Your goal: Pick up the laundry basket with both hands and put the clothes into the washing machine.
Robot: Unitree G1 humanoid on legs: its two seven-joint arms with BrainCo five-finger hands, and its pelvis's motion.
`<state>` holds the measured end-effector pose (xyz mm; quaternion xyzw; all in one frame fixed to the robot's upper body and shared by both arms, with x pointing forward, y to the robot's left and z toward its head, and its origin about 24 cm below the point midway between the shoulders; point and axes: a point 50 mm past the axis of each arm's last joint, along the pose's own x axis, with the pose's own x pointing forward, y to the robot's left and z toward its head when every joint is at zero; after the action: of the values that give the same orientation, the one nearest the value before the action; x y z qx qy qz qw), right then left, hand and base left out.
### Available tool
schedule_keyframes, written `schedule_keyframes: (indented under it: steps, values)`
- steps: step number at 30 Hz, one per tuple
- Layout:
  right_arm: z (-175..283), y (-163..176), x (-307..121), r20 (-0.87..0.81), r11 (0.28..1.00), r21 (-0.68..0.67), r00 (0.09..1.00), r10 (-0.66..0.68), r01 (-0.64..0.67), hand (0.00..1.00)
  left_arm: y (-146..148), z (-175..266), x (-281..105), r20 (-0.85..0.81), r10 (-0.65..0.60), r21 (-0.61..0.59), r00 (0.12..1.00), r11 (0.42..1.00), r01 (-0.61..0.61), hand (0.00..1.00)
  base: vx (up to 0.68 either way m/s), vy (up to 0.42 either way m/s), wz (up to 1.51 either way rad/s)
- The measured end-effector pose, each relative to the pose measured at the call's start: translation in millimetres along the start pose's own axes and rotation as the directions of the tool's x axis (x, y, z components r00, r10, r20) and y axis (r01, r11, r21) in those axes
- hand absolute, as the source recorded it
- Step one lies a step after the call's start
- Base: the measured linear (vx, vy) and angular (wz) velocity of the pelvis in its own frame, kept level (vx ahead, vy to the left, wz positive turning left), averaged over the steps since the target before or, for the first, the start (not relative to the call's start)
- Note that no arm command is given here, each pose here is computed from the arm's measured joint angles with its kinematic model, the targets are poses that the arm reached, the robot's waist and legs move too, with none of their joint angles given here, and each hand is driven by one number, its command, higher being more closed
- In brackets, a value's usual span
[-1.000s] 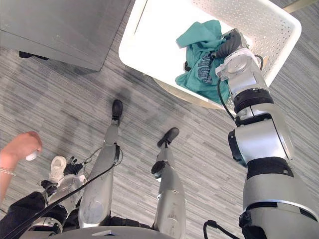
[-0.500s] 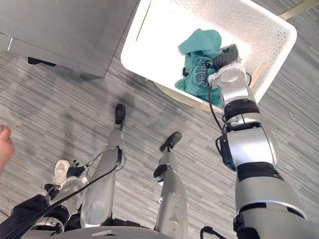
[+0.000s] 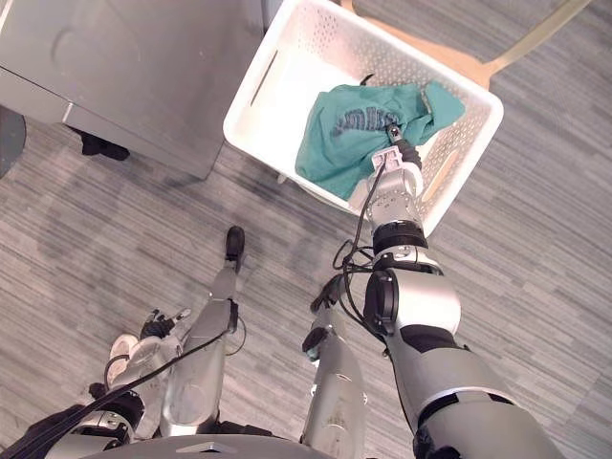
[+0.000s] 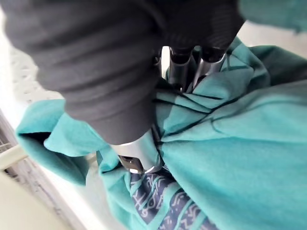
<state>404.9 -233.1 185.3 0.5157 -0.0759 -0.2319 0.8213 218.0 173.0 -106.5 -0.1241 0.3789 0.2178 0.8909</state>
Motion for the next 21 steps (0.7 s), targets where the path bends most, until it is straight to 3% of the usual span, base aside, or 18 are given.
schedule_keyframes:
  steps: [5, 12, 17, 21]
  values:
    - [-1.5, 28.5, -24.4, 0.078, 0.971, 0.175, 0.985, 0.153, -0.164, 1.00, 1.5, -3.1, -0.1, -0.022, -0.009, 0.012, 1.000, 1.000, 0.009, 0.00, 0.02, -0.067, 0.13]
    - [-6.7, 32.2, -58.8, 0.134, 0.919, 0.257, 0.953, 0.271, -0.298, 1.00, 15.7, 8.5, -9.5, 0.072, -0.015, -0.027, 0.997, 0.999, 0.017, 0.00, 0.02, -0.064, -0.02]
    - [-33.4, 12.0, -80.4, 0.078, 0.926, 0.230, 0.954, 0.288, -0.298, 1.00, 16.4, 35.6, -26.2, 0.230, -0.052, -0.057, 0.972, 0.996, 0.067, 0.00, 0.08, -0.047, -0.15]
    - [-74.7, 3.0, -105.6, -0.072, 0.933, 0.151, 0.938, 0.339, -0.326, 1.00, 7.0, 78.2, -45.8, 0.424, -0.089, -0.046, 0.901, 0.992, 0.120, 0.00, 0.14, -0.044, -0.26]
